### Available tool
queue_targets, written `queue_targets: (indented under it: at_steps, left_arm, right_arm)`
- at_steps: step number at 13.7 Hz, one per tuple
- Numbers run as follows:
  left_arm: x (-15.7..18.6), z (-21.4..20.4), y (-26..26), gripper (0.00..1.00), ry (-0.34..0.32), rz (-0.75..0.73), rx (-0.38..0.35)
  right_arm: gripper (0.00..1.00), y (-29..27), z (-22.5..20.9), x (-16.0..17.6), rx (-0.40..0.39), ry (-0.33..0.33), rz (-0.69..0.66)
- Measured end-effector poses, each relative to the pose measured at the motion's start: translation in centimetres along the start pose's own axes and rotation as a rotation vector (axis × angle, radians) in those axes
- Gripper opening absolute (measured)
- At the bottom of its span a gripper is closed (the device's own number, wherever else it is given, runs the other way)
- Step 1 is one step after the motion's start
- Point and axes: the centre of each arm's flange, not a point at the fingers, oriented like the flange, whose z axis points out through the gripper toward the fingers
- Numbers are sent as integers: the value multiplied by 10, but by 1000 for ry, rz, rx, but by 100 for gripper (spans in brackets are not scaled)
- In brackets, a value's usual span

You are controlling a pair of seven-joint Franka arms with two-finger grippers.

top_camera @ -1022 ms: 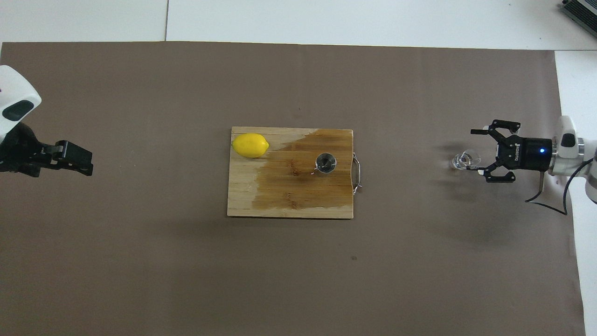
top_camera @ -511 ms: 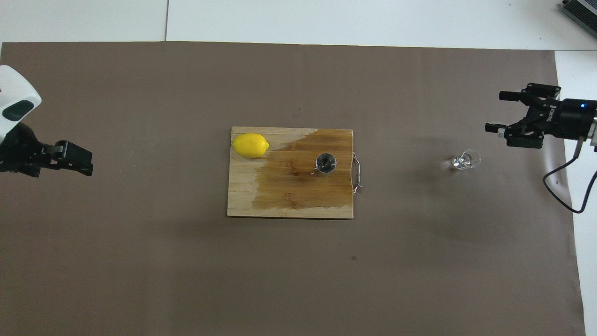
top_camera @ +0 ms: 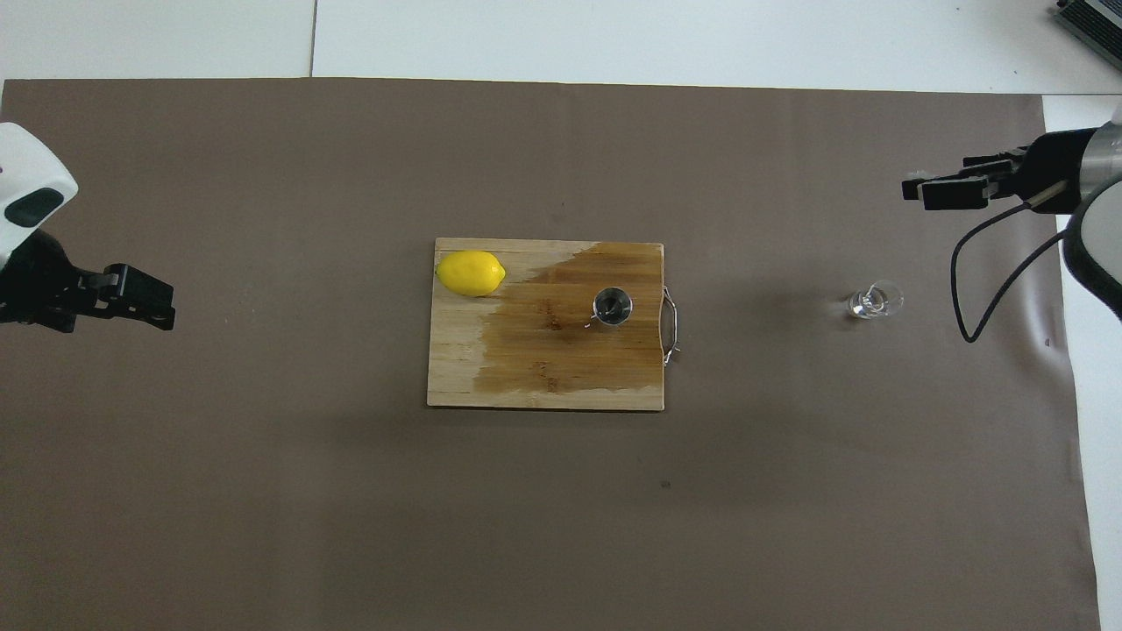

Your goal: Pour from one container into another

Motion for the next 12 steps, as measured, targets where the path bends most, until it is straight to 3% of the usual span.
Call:
queue_targets:
  at_steps: [5,10,12]
  left_arm:
    - [0,0,0,100,0,0,0]
    - [0,0,0,100,0,0,0]
    - [0,0,0,100,0,0,0]
  right_arm:
    - [100,-39,-30,5,-270,-102,358]
    - [100,-54,-120,-37,-292,-236,457]
    - [100,-52,-147,-52,-292,-250,484]
